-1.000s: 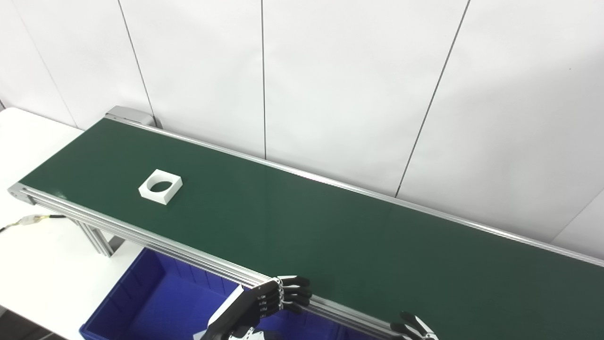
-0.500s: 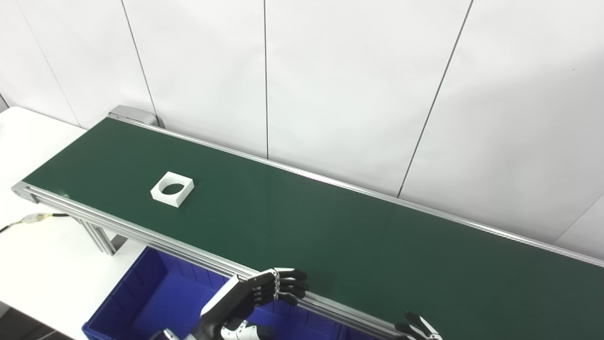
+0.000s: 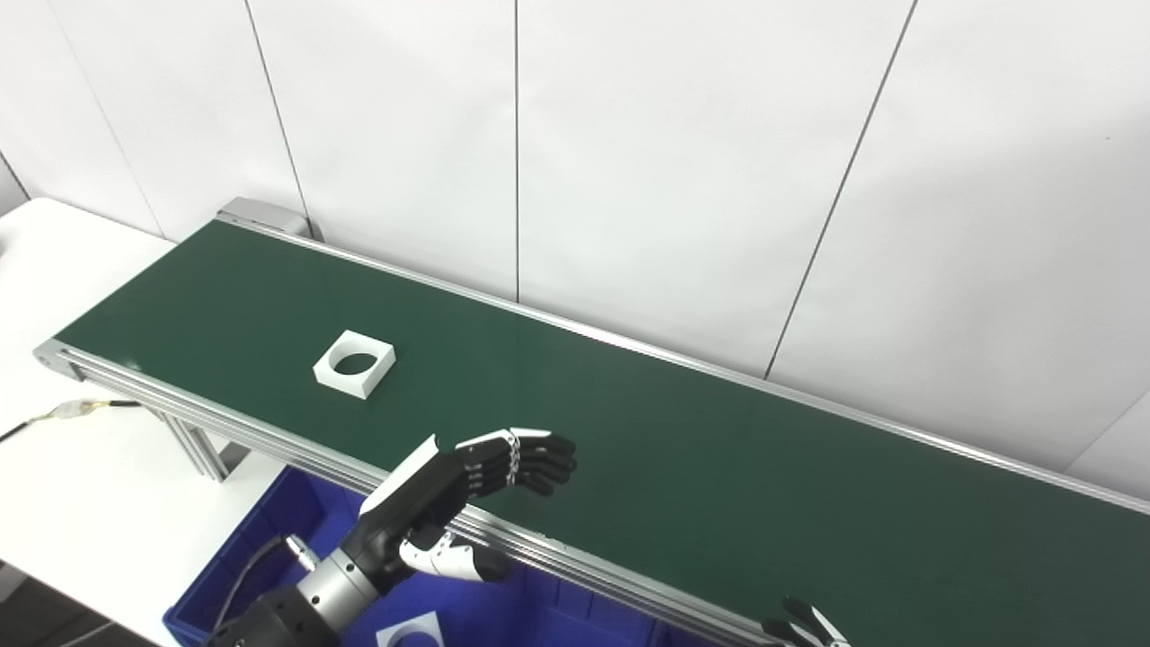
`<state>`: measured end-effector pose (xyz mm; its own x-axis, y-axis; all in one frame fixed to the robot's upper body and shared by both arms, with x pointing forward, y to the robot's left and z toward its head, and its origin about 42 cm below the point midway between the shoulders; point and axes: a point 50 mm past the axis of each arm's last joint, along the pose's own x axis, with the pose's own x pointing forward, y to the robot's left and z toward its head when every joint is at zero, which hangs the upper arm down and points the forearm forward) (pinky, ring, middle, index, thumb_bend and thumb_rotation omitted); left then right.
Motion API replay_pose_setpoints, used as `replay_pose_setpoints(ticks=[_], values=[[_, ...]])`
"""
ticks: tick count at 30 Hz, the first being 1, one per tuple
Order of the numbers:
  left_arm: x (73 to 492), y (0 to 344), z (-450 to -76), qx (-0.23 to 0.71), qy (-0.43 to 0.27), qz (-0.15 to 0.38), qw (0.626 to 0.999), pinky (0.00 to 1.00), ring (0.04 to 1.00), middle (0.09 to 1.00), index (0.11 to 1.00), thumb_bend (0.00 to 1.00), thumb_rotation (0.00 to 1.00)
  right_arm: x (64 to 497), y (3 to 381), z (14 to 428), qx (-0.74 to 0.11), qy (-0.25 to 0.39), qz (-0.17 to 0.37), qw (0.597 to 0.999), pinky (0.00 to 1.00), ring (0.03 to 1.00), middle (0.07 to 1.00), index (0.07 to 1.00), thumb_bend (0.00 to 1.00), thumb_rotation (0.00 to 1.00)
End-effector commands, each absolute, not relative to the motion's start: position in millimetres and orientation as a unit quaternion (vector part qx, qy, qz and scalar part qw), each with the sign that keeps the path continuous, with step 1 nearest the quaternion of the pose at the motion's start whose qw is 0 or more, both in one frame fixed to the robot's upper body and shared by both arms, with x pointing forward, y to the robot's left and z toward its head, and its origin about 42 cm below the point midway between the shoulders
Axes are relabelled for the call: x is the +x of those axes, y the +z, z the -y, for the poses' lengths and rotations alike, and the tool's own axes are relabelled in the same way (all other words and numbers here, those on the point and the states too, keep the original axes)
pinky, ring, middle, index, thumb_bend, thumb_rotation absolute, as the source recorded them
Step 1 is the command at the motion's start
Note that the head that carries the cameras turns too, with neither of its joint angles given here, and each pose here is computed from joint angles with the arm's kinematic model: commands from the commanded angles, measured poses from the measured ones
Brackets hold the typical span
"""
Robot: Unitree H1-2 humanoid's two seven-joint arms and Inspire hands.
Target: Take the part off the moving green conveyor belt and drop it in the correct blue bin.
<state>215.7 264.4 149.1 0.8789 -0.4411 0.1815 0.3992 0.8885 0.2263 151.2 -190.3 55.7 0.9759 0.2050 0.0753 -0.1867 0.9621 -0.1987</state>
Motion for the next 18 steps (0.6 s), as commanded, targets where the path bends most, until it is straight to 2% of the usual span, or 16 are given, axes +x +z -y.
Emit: replay_pose_setpoints(ticks=[1,7,18], values=[[225.3,169.0,-268.8,0.118,-0.214,0.146,0.959,0.69,0.744,0.773,0.779,0.9,0.63,156.1,66.0,189.6,-0.09,0.1,0.086,0.987,0.61,0.69,0.757,0.842,0.53,0.56],[236.1,178.0,-275.8,0.136,-0.213,0.153,0.956,0.68,0.753,0.787,0.795,0.85,0.59,158.1,65.3,190.0,-0.092,0.1,0.087,0.987,0.61,0.689,0.757,0.841,0.53,0.56],[265.5,181.9,-309.9,0.185,-0.196,0.129,0.954,0.77,0.811,0.835,0.84,0.86,0.38,162.2,62.8,188.8,-0.089,0.102,0.086,0.987,0.61,0.69,0.76,0.844,0.52,0.56]])
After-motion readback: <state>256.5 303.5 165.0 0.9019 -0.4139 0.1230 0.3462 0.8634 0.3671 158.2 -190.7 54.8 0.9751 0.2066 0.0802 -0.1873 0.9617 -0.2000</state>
